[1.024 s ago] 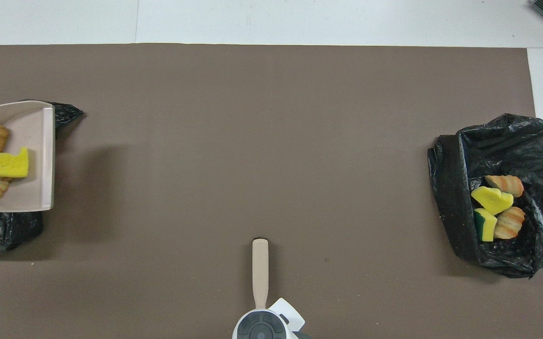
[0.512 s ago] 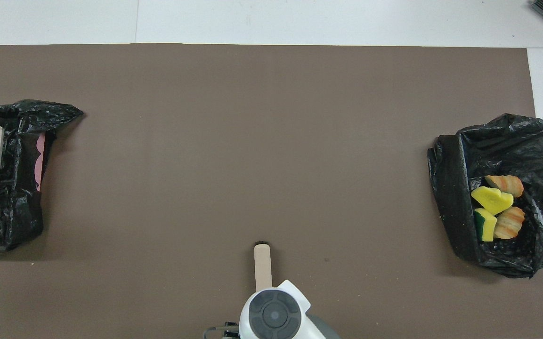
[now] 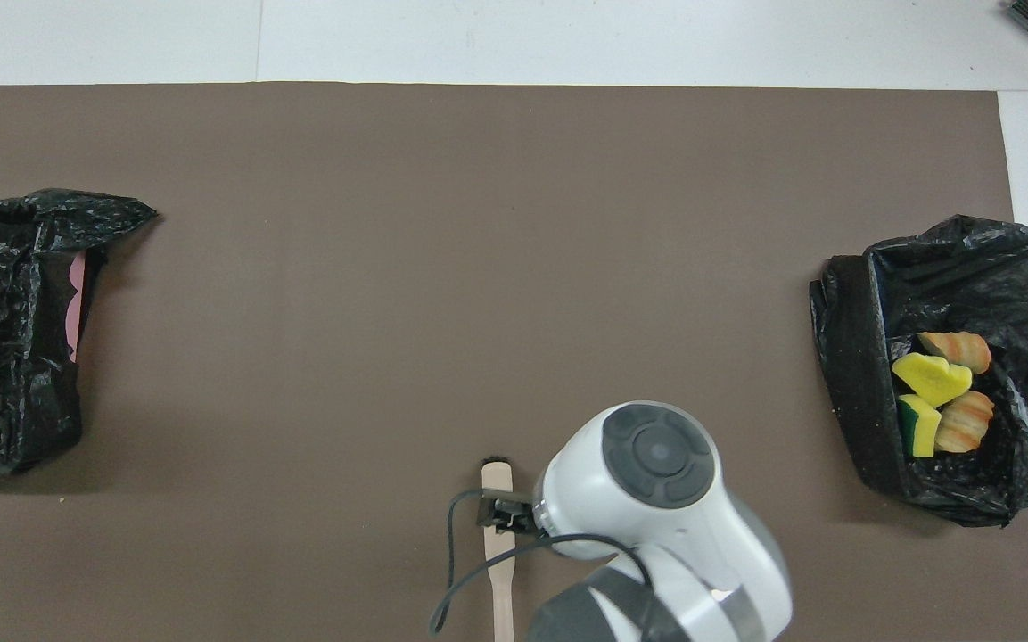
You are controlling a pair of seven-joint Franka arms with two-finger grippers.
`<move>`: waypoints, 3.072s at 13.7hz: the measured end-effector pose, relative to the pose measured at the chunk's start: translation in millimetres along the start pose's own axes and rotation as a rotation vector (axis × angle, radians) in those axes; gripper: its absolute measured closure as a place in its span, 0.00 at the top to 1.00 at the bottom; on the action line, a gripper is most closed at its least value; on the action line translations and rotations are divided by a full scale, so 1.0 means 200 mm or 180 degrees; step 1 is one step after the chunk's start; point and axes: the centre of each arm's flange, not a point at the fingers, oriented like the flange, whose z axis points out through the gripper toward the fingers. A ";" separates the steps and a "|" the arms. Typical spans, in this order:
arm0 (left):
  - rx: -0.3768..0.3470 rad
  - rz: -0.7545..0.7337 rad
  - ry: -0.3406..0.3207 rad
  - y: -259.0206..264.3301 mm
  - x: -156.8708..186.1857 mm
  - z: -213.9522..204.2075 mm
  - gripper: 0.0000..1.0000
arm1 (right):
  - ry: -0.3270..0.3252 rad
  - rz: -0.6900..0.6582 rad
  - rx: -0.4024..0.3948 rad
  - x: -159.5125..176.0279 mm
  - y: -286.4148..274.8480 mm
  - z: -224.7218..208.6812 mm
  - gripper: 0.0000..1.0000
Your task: Sweep and dump trash in bin
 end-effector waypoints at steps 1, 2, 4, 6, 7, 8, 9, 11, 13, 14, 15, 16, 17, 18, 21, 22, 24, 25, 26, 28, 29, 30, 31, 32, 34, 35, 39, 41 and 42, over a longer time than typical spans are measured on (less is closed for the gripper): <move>0.0001 -0.0004 -0.0165 0.01 0.03 -0.02 0.32 | 0.0046 0.0060 -0.0016 0.06 0.05 -0.02 1.00; 0.0013 0.0010 -0.0329 0.02 0.06 -0.05 0.32 | 0.0094 0.0073 -0.0026 0.11 0.11 -0.05 1.00; 0.0057 0.0029 -0.0680 0.05 0.09 -0.10 0.32 | 0.0217 0.0036 0.0009 0.24 0.23 -0.15 1.00; 0.0100 0.0125 -0.1037 0.08 0.08 -0.15 0.32 | 0.0335 0.0088 0.0115 0.35 0.35 -0.28 1.00; 0.0112 0.0157 -0.1149 0.09 0.07 -0.17 0.32 | 0.0387 0.0133 0.0157 0.39 0.39 -0.33 1.00; 0.0122 0.0159 -0.1207 0.10 0.05 -0.19 0.32 | 0.0451 0.0182 0.0198 0.42 0.42 -0.39 1.00; 0.0134 0.0143 -0.1237 0.11 0.03 -0.21 0.32 | 0.0538 0.0219 0.0217 0.45 0.46 -0.47 1.00; 0.0174 0.0086 -0.1266 0.13 -0.01 -0.27 0.32 | 0.0730 0.0193 0.0144 0.48 0.54 -0.65 1.00; 0.0206 -0.0039 -0.1131 0.14 -0.01 -0.32 0.32 | 0.0872 0.0111 0.0006 0.47 0.61 -0.87 1.00; 0.0208 -0.0109 -0.0999 0.14 0.01 -0.34 0.32 | 0.0904 0.0047 -0.0069 0.46 0.65 -0.97 1.00; 0.0184 -0.0164 -0.0872 0.14 0.04 -0.36 0.32 | 0.0918 -0.0038 -0.0143 0.45 0.69 -1.05 1.00; 0.0148 -0.0198 -0.0768 0.14 0.08 -0.39 0.32 | 0.0930 -0.0113 -0.0232 0.43 0.73 -1.11 1.00; 0.0115 -0.0237 -0.0661 0.12 0.13 -0.42 0.32 | 0.0931 -0.0161 -0.0314 0.43 0.78 -1.16 1.00; 0.0081 -0.0272 -0.0562 0.11 0.18 -0.45 0.32 | 0.0928 -0.0182 -0.0368 0.42 0.82 -1.20 1.00; -0.0058 -0.0347 -0.0205 0.10 0.35 -0.55 0.32 | 0.0914 -0.0208 -0.0450 0.44 0.91 -1.32 1.00; -0.0110 -0.0407 -0.0083 0.10 0.40 -0.57 0.32 | 0.0933 -0.0225 -0.0527 0.45 0.92 -1.35 1.00; -0.0224 -0.0575 0.0159 0.10 0.51 -0.63 0.32 | 0.0941 -0.0220 -0.0597 0.46 0.92 -1.39 1.00; -0.0280 -0.0682 0.0291 0.10 0.57 -0.67 0.32 | 0.0949 -0.0210 -0.0593 0.47 0.93 -1.40 1.00; -0.0340 -0.0818 0.0422 0.11 0.63 -0.72 0.32 | 0.0958 -0.0193 -0.0587 0.48 0.94 -1.41 1.00; -0.0490 -0.1139 0.0679 0.12 0.78 -0.83 0.32 | 0.0983 -0.0144 -0.0573 0.50 0.98 -1.43 1.00; -0.0579 -0.1281 0.0782 0.13 0.85 -0.88 0.32 | 0.0995 -0.0102 -0.0553 0.50 1.01 -1.45 1.00; -0.0687 -0.1443 0.0878 0.15 0.93 -0.95 0.32 | 0.0993 -0.0042 -0.0505 0.51 1.06 -1.46 1.00; -0.0804 -0.1661 0.0969 0.17 1.00 -1.02 0.32 | 0.0968 0.0021 -0.0431 0.52 1.12 -1.47 1.00; -0.0913 -0.1914 0.1042 0.19 1.08 -1.10 0.32 | 0.0932 0.0068 -0.0384 0.53 1.16 -1.48 1.00; -0.1089 -0.2365 0.1175 0.23 1.25 -1.26 0.32 | 0.0882 0.0087 -0.0361 0.53 1.19 -1.47 1.00; -0.1153 -0.2542 0.1236 0.25 1.33 -1.35 0.32 | 0.0854 0.0075 -0.0365 0.52 1.18 -1.46 1.00; -0.1468 -0.3401 0.1445 0.38 1.65 -1.71 0.32 | 0.0692 -0.0056 -0.0412 0.48 1.13 -1.43 1.00; -0.1577 -0.3694 0.1612 0.43 1.78 -1.86 0.32 | 0.0643 -0.0114 -0.0430 0.46 1.11 -1.42 1.00; -0.1609 -0.3804 0.1672 0.45 1.84 -1.93 0.32 | 0.0640 -0.0121 -0.0432 0.45 1.11 -1.42 1.00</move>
